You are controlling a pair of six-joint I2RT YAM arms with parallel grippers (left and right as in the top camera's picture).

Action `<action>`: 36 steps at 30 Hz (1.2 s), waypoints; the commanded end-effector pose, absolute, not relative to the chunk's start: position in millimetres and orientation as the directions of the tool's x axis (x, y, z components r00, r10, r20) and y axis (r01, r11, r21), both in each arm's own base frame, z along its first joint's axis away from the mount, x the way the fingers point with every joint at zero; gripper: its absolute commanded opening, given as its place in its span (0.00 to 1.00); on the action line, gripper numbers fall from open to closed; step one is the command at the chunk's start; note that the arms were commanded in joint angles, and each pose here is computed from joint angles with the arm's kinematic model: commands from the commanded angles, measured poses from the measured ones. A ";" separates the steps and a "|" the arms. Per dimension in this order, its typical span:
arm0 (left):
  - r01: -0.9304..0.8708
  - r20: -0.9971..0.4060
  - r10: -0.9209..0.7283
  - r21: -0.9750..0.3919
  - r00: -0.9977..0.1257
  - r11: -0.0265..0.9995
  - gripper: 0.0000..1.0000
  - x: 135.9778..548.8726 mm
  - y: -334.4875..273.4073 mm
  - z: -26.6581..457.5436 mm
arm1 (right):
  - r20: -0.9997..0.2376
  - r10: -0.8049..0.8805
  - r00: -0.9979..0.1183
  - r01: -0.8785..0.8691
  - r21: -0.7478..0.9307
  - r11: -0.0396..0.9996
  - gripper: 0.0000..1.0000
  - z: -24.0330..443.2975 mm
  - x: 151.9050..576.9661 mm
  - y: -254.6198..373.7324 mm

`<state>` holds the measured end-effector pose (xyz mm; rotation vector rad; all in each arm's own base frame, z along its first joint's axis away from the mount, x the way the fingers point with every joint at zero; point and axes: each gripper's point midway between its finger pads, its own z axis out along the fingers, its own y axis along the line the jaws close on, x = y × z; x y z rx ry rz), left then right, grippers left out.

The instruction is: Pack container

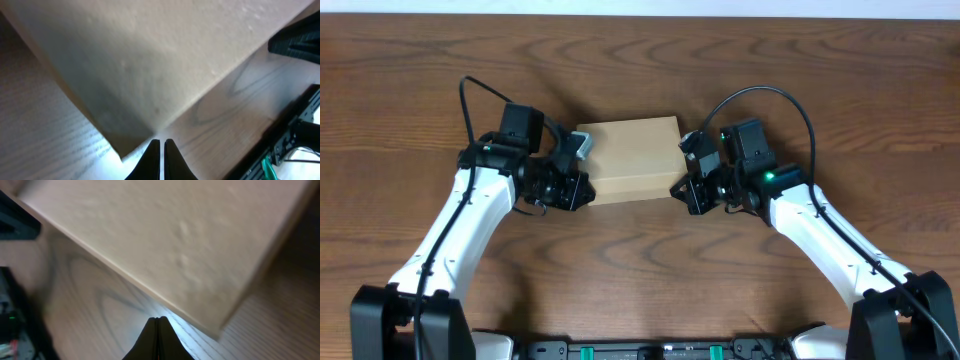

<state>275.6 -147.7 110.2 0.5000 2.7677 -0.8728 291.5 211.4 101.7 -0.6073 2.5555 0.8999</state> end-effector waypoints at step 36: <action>0.368 -0.321 0.241 -0.429 -0.916 0.825 0.06 295.2 -142.7 103.9 | -0.483 -0.265 -0.834 -0.502 0.468 0.727 0.01 107.8 310.8 215.4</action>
